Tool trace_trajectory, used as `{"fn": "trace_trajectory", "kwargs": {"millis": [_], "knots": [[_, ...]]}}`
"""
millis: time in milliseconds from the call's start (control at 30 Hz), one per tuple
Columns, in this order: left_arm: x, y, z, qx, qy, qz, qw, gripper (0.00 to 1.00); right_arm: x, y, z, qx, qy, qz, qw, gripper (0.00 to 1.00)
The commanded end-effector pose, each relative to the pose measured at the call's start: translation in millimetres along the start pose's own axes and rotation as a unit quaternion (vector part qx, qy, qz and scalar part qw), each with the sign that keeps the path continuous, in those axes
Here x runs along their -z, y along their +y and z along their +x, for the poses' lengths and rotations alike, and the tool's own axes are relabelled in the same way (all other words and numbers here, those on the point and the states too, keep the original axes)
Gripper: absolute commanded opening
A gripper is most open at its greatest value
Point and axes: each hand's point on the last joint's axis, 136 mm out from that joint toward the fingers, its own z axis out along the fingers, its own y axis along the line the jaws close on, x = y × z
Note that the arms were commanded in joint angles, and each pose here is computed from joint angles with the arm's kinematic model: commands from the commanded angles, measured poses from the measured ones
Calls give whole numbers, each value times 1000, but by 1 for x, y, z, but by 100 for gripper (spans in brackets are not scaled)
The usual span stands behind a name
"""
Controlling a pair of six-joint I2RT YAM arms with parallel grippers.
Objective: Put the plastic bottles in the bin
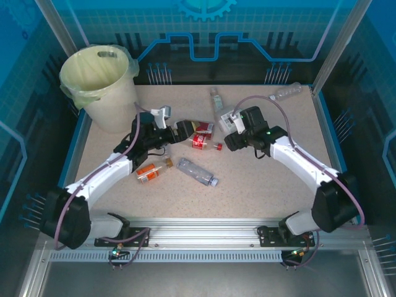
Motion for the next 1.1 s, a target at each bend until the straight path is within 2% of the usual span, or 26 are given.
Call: {"fn": "trace_trajectory", "kwargs": {"millis": [0,133,333,400,533,600,700,800,1067], "knots": [[-6,-36,-20,-20,-28,59,998,99,15,26,-13,-5,-45,-67,997,66],[-13,-52,-14,-30,-22,92,995,99,34,54,-25,-5,-77,-138,987,65],[-22,-71,-9,-33,-15,128,991,99,39,81,-31,8,-85,-178,980,66],[-26,-70,-8,-33,-14,120,992,99,38,86,-34,8,-87,-182,979,66],[-32,-38,-12,1,-42,30,999,99,38,96,-39,20,-89,-191,977,67],[-32,-35,-12,6,-49,31,998,99,37,100,-41,25,-89,-193,977,67],[-37,-39,-8,6,-32,43,999,97,37,104,-44,25,-92,-201,975,67],[-42,-38,-4,7,-19,42,999,91,38,112,-50,23,-100,-218,971,67],[-44,-41,-3,-1,-8,47,999,59,39,124,-60,29,-106,-238,965,68]]}}
